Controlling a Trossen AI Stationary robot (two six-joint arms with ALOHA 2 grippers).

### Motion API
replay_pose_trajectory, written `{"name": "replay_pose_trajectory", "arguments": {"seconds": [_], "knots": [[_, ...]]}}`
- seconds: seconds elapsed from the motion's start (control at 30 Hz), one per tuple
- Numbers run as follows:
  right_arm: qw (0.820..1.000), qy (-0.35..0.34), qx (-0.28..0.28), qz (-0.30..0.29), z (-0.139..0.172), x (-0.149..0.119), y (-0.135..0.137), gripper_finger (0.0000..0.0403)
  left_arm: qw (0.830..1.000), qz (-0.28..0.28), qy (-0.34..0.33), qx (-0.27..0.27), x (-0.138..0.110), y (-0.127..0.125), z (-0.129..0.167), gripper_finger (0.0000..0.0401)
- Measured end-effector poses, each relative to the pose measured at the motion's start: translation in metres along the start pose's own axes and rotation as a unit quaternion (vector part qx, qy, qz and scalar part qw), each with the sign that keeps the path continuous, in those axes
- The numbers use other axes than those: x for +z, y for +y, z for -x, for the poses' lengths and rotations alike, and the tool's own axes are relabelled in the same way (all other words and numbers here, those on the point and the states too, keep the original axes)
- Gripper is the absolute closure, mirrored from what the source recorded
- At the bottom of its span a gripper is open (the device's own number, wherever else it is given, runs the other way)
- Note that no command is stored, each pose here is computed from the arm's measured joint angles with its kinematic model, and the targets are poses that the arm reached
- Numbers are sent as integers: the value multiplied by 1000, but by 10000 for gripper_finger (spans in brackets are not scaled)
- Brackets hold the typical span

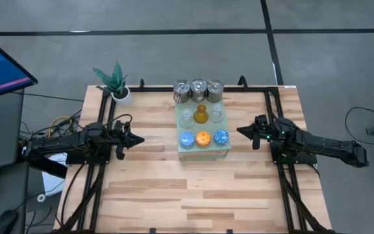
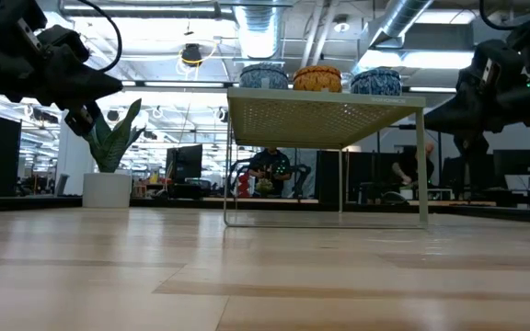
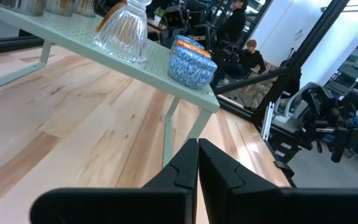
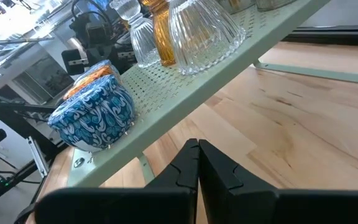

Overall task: Pick & Place candle stick holders
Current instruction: Return to Home Position

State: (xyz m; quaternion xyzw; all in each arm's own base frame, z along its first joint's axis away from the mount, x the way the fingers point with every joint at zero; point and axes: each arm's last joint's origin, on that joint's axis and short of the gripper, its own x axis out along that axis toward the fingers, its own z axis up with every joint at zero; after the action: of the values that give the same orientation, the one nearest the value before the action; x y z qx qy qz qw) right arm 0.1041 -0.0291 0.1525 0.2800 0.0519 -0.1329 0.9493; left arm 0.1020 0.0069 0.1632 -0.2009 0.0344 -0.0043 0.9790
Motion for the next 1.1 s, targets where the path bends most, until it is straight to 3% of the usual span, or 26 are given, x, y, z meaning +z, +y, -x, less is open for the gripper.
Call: {"name": "replay_pose_trajectory", "arguments": {"seconds": [0.77, 1.1], "knots": [[1000, 0, 0, 1, 0, 0, 0, 403, 1000, 3, 18, 8, -2, 2, -3, 391], [1000, 0, 0, 1, 0, 0, 0, 403, 999, -6, -49, -12, 8, -2, 6, 390]]}}
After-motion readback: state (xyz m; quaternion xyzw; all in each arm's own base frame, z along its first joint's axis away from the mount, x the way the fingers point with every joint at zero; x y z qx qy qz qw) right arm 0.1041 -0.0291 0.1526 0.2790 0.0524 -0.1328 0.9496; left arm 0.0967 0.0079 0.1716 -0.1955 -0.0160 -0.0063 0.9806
